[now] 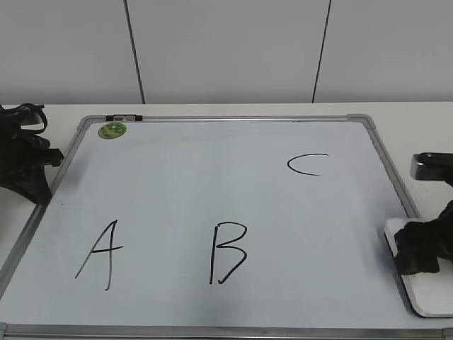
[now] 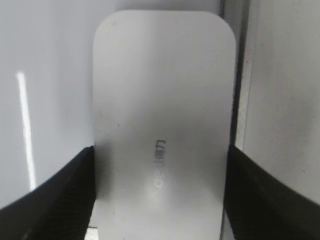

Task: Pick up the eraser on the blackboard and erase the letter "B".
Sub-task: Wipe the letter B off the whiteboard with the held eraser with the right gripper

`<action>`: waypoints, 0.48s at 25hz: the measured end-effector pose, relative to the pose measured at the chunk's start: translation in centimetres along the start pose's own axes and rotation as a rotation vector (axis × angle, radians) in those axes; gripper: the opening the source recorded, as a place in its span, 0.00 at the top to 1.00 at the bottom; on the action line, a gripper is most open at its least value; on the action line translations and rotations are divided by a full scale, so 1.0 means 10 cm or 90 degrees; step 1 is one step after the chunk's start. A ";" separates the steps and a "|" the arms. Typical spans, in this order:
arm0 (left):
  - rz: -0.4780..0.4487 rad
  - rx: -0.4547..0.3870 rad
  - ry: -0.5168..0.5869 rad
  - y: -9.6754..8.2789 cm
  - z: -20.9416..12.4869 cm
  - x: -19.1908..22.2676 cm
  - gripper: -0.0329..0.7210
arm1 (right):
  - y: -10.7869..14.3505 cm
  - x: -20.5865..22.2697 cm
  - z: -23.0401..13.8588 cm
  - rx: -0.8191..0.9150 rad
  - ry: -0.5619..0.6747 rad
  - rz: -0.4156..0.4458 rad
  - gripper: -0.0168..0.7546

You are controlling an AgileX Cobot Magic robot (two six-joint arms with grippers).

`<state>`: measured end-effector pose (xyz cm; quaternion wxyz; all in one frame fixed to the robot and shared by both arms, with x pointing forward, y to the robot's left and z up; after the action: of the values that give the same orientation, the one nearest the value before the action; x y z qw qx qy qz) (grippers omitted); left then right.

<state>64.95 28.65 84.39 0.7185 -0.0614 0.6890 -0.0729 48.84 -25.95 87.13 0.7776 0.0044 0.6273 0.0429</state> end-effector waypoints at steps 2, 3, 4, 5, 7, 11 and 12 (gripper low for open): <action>0.000 0.000 0.000 0.00 0.00 0.00 0.94 | 0.01 -0.06 0.03 0.000 -0.020 0.003 0.26; 0.000 0.000 -0.001 0.00 0.00 0.00 0.94 | 0.01 -0.11 0.04 -0.002 -0.031 0.004 0.26; 0.000 0.000 -0.001 0.00 0.00 0.00 0.94 | 0.02 -0.13 0.05 -0.003 -0.038 0.006 0.26; 0.000 0.000 -0.001 0.00 0.00 0.00 0.94 | 0.02 -0.18 0.06 -0.004 -0.049 0.007 0.26; 0.000 0.000 -0.001 0.00 0.00 0.00 0.94 | 0.03 -0.25 0.07 -0.005 -0.056 0.009 0.26; 0.000 0.000 -0.001 0.00 0.00 0.00 0.94 | 0.08 -0.43 0.18 -0.018 -0.059 0.020 0.26; 0.000 0.000 -0.001 0.00 0.00 0.00 0.94 | 0.10 -0.49 0.24 -0.025 -0.064 0.027 0.26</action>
<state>64.98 28.65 84.39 0.7191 -0.0617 0.6883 -0.0728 50.12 -25.19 92.48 0.8069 0.0044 0.5863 0.0717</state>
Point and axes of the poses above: a point on each arm's last joint axis where the gripper is mounted, x pointing out along that axis toward the gripper, y along the wrist's bending axis when the last joint is at zero, z = x × y, the point moved 6 cm from there along x, pointing out along that axis toward the gripper, and after that the axes turned 1 degree about -x, right-handed, at the moved point
